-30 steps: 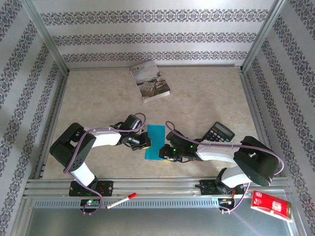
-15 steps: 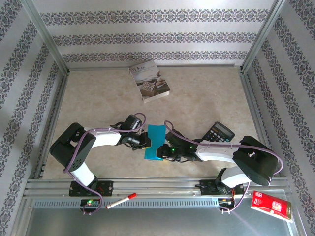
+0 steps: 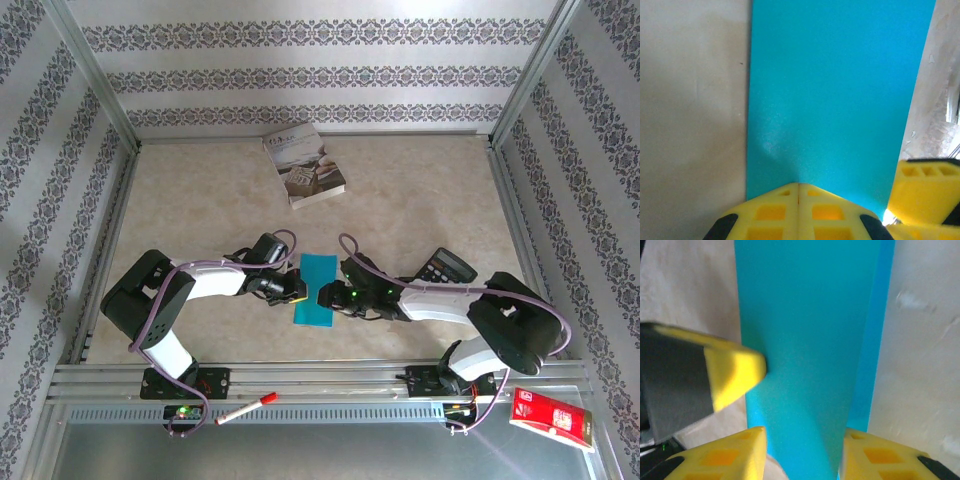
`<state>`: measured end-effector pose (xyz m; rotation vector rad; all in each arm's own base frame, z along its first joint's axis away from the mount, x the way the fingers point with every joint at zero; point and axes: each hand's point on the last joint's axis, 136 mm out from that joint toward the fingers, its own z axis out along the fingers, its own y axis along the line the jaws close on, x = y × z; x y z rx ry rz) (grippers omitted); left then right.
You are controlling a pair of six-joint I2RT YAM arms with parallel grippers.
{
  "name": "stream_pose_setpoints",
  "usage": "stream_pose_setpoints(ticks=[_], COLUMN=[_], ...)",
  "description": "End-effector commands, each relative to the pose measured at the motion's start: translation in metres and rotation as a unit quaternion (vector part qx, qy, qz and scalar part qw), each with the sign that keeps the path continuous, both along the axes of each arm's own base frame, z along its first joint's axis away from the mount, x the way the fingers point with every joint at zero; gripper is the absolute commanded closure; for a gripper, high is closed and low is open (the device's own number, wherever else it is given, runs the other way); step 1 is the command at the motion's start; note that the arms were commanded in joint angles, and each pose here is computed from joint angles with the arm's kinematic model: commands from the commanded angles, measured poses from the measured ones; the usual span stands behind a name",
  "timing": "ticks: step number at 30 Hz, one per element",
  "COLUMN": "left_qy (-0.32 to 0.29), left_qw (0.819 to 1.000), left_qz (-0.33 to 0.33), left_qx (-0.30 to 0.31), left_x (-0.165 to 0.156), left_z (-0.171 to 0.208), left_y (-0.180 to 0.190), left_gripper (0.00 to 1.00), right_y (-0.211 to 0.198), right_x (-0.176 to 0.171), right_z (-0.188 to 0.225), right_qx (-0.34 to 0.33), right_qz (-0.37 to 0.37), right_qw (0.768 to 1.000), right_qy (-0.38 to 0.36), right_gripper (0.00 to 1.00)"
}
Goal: Fold a paper plane with a square sheet of paper (pick it up from the middle)
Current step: Fold the triangle a second time at the center of the table.
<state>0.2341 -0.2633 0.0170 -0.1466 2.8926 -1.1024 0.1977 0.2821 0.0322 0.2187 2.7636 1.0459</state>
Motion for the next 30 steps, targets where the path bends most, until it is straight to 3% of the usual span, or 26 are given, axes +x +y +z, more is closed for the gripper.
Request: stream_pose_setpoints(ticks=[1, 7, 15, 21, 24, 26, 30], left_qy=[0.034, 0.031, 0.011, -0.105, -0.2, -0.273, -0.361], left_qw=[0.999, 0.999, 1.0, 0.994, 0.976, 0.954, 0.907], left_qz=[-0.006, -0.007, -0.014, -0.037, -0.079, -0.115, -0.185], left_qx=[0.032, 0.034, 0.023, -0.001, 0.019, 0.054, 0.109], left_x=[-0.018, -0.017, -0.008, 0.001, -0.011, -0.023, -0.044], left_z=[-0.017, -0.016, -0.002, 0.045, 0.068, 0.079, 0.082], left_y=[0.013, 0.013, 0.007, -0.001, -0.009, -0.013, -0.02], left_gripper=[1.0, 1.0, 0.99, 0.67, 0.56, 0.47, 0.38], right_y=[0.008, 0.008, -0.005, -0.01, -0.012, -0.012, -0.013], right_x=[0.023, 0.046, 0.057, 0.049, 0.048, 0.047, 0.047], right_z=[0.009, 0.009, -0.006, -0.005, -0.002, -0.002, 0.0], right_qx=[0.019, 0.022, -0.001, 0.007, 0.015, 0.023, 0.037], right_qz=[-0.002, -0.016, -0.045, -0.068, -0.072, -0.071, -0.077], right_qw=[1.0, 0.999, 0.999, 0.996, 0.995, 0.994, 0.991], right_qy=[-0.02, -0.02, 0.009, 0.054, 0.07, 0.083, 0.102], right_gripper=[0.61, 0.7, 0.94, 0.97, 0.97, 0.97, 0.97])
